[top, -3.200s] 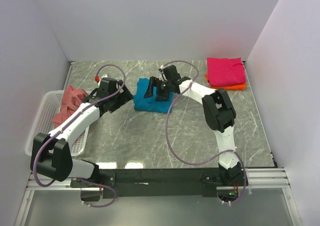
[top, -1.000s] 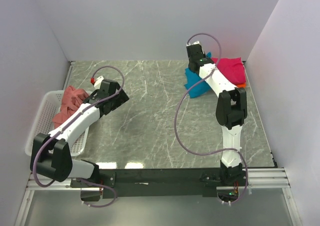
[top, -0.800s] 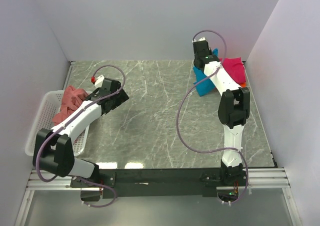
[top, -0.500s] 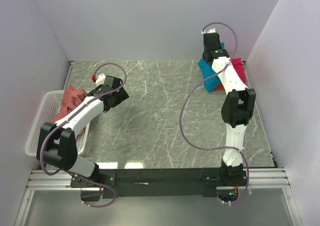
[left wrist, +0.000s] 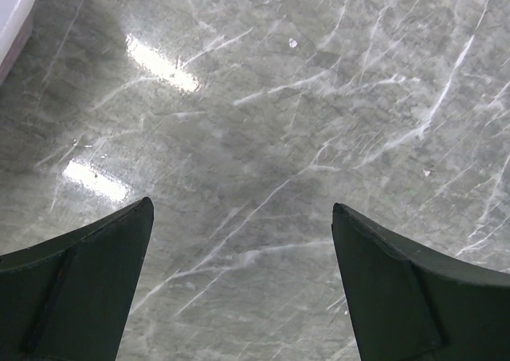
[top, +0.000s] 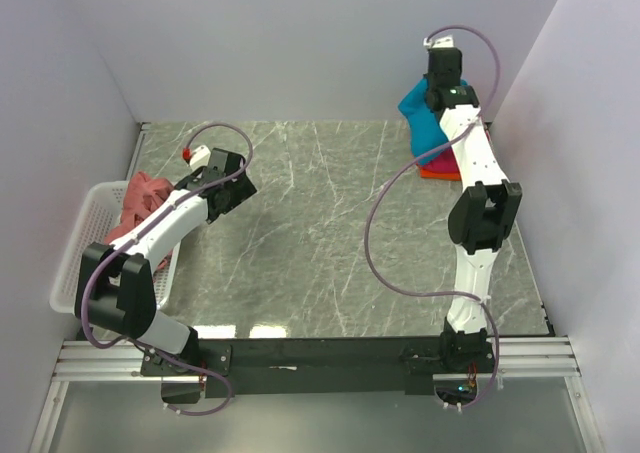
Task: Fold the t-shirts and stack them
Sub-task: Neatly place the folded tshirt to the corner
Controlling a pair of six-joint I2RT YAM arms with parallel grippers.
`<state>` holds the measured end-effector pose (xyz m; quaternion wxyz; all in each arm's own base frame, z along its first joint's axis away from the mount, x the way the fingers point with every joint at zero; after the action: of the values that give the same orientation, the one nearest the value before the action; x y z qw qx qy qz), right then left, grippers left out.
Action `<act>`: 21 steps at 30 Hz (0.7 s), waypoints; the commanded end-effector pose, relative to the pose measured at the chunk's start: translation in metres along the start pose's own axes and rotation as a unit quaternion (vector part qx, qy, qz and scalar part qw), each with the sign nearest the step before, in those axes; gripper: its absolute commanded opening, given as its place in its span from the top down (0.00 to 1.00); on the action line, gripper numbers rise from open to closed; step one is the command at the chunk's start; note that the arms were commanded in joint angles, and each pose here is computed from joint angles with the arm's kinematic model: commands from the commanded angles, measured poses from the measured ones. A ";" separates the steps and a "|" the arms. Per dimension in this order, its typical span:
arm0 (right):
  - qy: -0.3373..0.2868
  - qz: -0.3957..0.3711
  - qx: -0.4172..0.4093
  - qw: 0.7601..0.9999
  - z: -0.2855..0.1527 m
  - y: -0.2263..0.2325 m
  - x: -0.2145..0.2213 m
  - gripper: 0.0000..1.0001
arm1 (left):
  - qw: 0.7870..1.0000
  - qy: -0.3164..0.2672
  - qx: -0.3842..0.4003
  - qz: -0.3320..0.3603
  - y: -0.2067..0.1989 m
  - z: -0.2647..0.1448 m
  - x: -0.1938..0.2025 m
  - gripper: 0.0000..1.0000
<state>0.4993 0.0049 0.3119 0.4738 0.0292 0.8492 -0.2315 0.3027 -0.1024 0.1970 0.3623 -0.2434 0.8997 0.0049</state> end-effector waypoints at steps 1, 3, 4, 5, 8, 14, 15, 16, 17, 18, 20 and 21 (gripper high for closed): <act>-0.037 0.066 0.009 0.997 0.008 -0.029 -0.018 1.00 | 1.000 -0.024 -0.001 -0.014 -0.006 -0.005 -0.016 0.01; -0.027 0.078 0.005 0.997 0.019 -0.032 -0.011 1.00 | 1.000 -0.021 -0.003 -0.013 -0.008 -0.002 -0.016 0.01; -0.017 0.083 -0.002 0.996 0.029 -0.033 -0.004 1.00 | 1.000 -0.020 -0.004 -0.012 -0.008 -0.001 -0.016 0.01; -0.011 0.082 -0.013 0.997 0.034 -0.028 0.001 1.00 | 1.000 -0.019 -0.005 -0.012 -0.009 -0.001 -0.016 0.00; 0.018 0.088 -0.023 0.996 0.060 -0.033 0.021 1.00 | 1.000 -0.015 -0.006 -0.009 -0.011 0.002 -0.016 0.01; 0.021 0.120 -0.012 0.992 0.103 -0.046 0.041 1.00 | 1.000 -0.007 -0.006 -0.005 -0.014 0.007 -0.015 0.01; 0.017 0.123 -0.010 0.992 0.108 -0.047 0.043 1.00 | 1.000 -0.007 -0.006 -0.005 -0.014 0.008 -0.015 0.01; 0.018 0.125 -0.007 0.992 0.115 -0.047 0.048 1.00 | 1.000 -0.006 -0.005 -0.005 -0.015 0.008 -0.015 0.01; 0.016 0.129 -0.001 0.992 0.120 -0.049 0.050 1.00 | 1.000 -0.004 -0.006 -0.004 -0.015 0.009 -0.014 0.01; 0.008 0.135 0.013 0.991 0.126 -0.054 0.051 1.00 | 1.000 -0.002 -0.006 -0.004 -0.015 0.010 -0.014 0.01; -0.005 0.138 0.027 0.990 0.137 -0.055 0.054 1.00 | 1.000 0.000 -0.008 -0.003 -0.015 0.012 -0.013 0.01; -0.006 0.141 0.039 0.989 0.141 -0.058 0.056 0.98 | 1.000 0.001 -0.009 -0.003 -0.016 0.012 -0.013 0.01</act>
<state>0.5463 -0.1029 0.1919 0.4205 0.1306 0.8787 -0.1844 0.3174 -0.1070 0.1866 0.3438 -0.2425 0.9070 0.0196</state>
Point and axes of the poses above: each gripper's point midway between its finger pads, its own z axis out along the fingers, its own y axis along the line the jaws close on, x = y × z, the point moved 10 cm from there along -z, back along the fingers, and after that the axes turned 9 degrees about z, right-handed, at the moved point
